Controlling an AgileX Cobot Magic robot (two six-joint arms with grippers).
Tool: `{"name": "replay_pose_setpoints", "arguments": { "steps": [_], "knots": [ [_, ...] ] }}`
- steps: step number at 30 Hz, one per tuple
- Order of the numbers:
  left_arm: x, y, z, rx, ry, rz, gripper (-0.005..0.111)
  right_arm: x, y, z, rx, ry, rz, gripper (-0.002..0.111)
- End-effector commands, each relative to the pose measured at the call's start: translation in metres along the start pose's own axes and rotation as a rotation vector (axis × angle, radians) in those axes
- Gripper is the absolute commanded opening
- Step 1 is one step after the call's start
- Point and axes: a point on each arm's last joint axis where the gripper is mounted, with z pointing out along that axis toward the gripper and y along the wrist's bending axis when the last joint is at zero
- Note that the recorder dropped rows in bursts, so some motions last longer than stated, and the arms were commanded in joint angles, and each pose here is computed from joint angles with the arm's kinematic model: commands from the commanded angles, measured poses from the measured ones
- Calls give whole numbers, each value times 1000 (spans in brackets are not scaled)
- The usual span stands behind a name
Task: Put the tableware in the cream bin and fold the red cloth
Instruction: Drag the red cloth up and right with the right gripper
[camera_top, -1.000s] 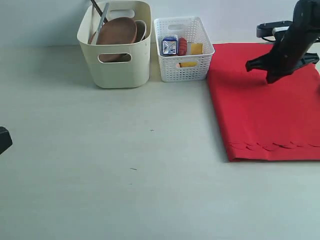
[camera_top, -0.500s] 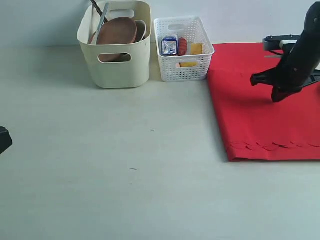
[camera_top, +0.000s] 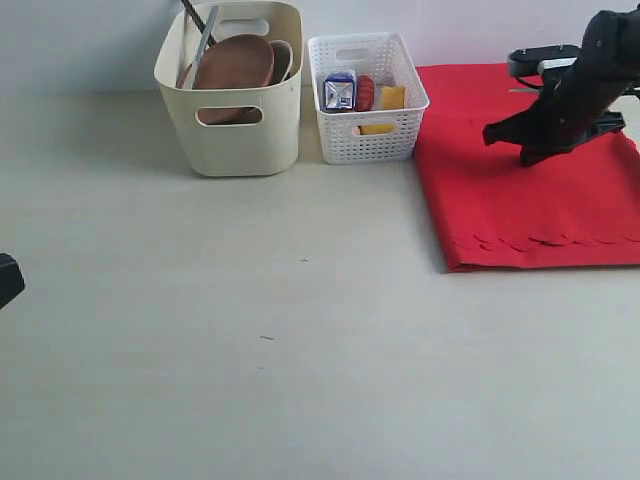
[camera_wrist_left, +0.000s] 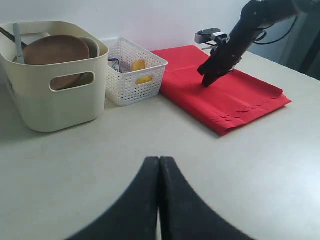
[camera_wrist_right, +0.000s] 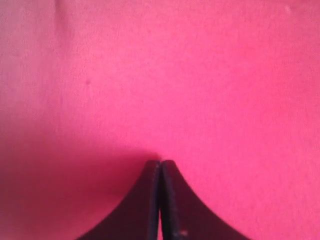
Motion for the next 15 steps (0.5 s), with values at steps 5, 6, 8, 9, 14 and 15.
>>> {"name": "replay_pose_setpoints", "arguments": {
  "steps": [5,6,8,9,14,15],
  "knots": [
    [2,1,0,-5,3,5,1,-1,-1,-105,14,-216,47,0],
    [2,1,0,-5,3,5,1,2,-1,-116,15,-261,63,0],
    [2,1,0,-5,3,5,1,12,1,-133,13,-337,95,0],
    [2,1,0,-5,3,5,1,18,2,-140,11,-373,110,0],
    [2,1,0,-5,3,5,1,53,5,-160,2,-512,157,0],
    [2,1,0,-5,3,5,1,62,5,-161,-1,-541,173,0]
  ]
}}
